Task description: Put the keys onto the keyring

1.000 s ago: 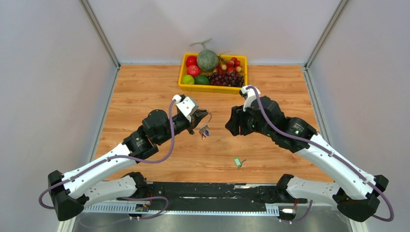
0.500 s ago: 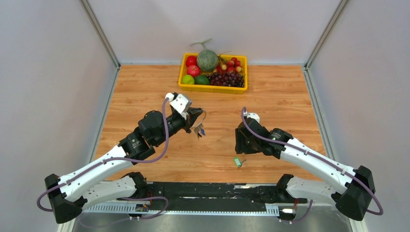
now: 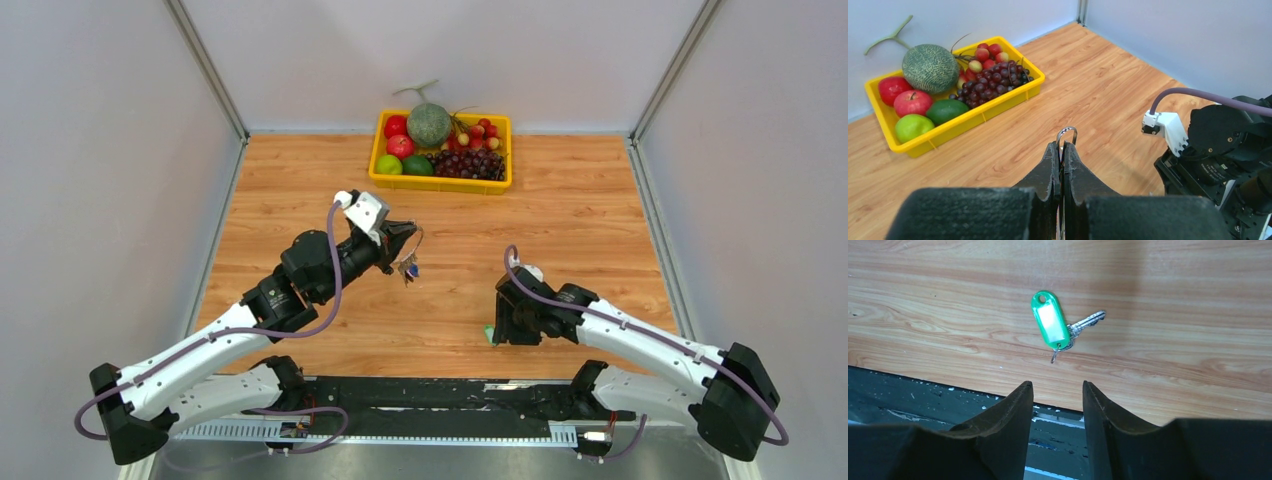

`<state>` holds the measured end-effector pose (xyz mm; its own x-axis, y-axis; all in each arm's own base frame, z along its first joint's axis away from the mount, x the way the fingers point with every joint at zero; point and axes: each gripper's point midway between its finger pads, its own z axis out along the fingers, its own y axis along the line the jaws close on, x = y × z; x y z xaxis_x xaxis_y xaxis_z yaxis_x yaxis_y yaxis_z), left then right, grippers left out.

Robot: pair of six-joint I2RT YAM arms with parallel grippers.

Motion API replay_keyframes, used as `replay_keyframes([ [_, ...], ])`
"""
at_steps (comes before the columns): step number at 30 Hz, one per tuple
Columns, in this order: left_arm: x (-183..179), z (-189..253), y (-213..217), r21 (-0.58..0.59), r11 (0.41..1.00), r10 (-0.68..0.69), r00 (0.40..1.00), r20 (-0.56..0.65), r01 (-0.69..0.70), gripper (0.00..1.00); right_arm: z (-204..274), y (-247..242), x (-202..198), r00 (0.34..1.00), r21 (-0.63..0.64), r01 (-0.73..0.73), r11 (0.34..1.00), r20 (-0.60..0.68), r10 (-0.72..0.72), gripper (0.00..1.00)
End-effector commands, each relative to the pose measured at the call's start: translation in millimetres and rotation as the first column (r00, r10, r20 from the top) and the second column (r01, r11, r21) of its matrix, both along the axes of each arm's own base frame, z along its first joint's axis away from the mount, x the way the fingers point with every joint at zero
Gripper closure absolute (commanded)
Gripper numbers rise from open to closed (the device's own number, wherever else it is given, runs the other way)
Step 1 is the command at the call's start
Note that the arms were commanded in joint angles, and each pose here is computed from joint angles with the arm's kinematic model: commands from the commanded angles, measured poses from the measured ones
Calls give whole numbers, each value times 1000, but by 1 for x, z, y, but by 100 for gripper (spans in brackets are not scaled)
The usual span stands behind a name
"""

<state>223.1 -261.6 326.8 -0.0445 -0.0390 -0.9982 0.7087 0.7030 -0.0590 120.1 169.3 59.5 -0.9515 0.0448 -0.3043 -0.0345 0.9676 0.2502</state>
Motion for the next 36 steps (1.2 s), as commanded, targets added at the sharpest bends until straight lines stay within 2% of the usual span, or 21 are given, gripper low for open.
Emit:
replay_keyframes([
  [1,-2,16,4,-60,998,7,1000,20,-6,100,3,16,-3,999,104,45,994,-20,-43,57],
  [23,-6,16,7,-86,996,8,1000,3,-8,100,-25,27,-4,986,108,164,981,-29,-162,64],
  [36,-5,13,5,-81,997,5,1000,-1,-6,100,-33,26,1,983,77,181,980,-22,-180,75],
])
